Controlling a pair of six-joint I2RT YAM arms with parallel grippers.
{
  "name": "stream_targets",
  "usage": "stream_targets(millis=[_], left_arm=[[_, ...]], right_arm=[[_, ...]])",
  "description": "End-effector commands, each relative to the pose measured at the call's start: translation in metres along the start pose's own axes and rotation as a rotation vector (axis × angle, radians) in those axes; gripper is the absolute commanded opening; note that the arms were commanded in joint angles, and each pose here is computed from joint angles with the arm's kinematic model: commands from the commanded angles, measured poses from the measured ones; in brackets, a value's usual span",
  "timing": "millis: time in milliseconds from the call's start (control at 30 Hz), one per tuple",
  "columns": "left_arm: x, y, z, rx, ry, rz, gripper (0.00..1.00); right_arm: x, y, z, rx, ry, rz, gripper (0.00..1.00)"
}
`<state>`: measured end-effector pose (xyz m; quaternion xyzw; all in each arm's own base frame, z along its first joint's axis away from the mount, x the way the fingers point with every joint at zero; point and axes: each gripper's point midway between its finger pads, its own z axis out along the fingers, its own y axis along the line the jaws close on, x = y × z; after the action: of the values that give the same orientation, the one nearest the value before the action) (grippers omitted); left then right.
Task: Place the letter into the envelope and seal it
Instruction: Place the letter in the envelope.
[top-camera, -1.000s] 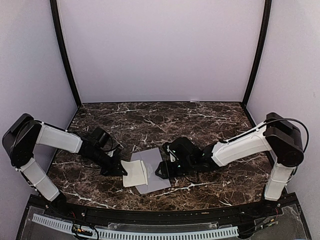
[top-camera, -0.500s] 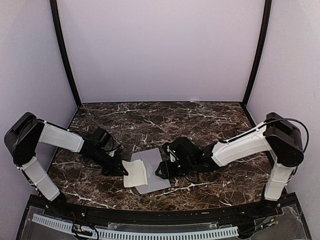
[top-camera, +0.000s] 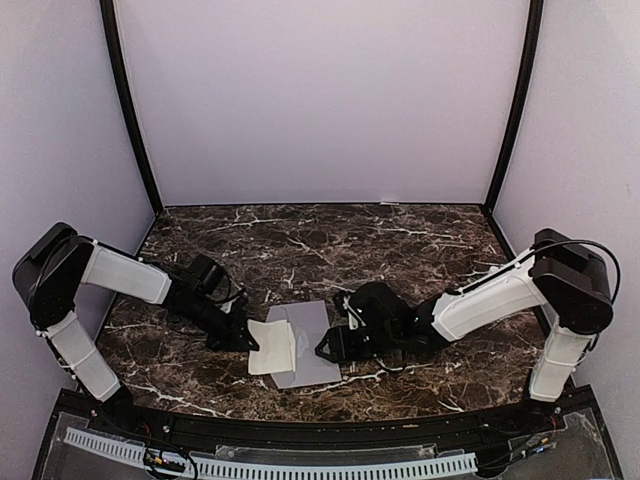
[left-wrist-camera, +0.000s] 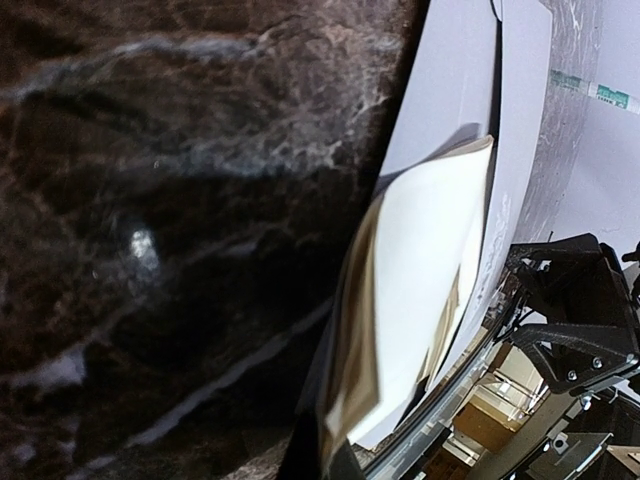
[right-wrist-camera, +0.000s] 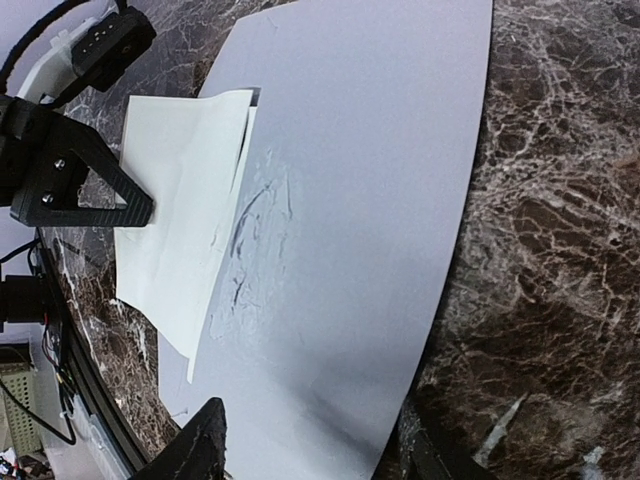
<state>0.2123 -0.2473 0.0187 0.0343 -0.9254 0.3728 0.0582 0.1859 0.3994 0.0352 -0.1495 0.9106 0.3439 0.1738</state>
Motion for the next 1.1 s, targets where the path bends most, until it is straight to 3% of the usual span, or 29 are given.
stream_targets(millis=[0, 300, 533, 767, 900, 1033, 1067], left_arm=[[-0.001, -0.012, 0.001, 0.034, 0.010, 0.043, 0.00], [0.001, -0.012, 0.002, 0.029, 0.018, 0.052, 0.00], [0.002, -0.013, 0.002, 0.030, 0.021, 0.060, 0.00], [0.002, -0.014, 0.002, 0.030, 0.021, 0.065, 0.00], [0.002, -0.015, 0.001, 0.031, 0.018, 0.068, 0.00], [-0.001, -0.017, -0.003, 0.026, -0.004, 0.080, 0.00], [-0.001, -0.018, -0.003, 0.027, -0.007, 0.082, 0.00]], right_arm=[[-0.014, 0.039, -0.013, -0.188, -0.072, 0.039, 0.55], [-0.020, 0.050, -0.027, -0.277, -0.128, 0.074, 0.51], [-0.021, 0.053, -0.028, -0.293, -0.131, 0.079, 0.36], [-0.018, 0.051, -0.025, -0.301, -0.116, 0.105, 0.31], [-0.017, 0.048, -0.023, -0.282, -0.110, 0.109, 0.21], [-0.014, 0.039, -0.019, -0.237, -0.101, 0.126, 0.00], [-0.014, 0.036, -0.018, -0.222, -0.099, 0.130, 0.00]])
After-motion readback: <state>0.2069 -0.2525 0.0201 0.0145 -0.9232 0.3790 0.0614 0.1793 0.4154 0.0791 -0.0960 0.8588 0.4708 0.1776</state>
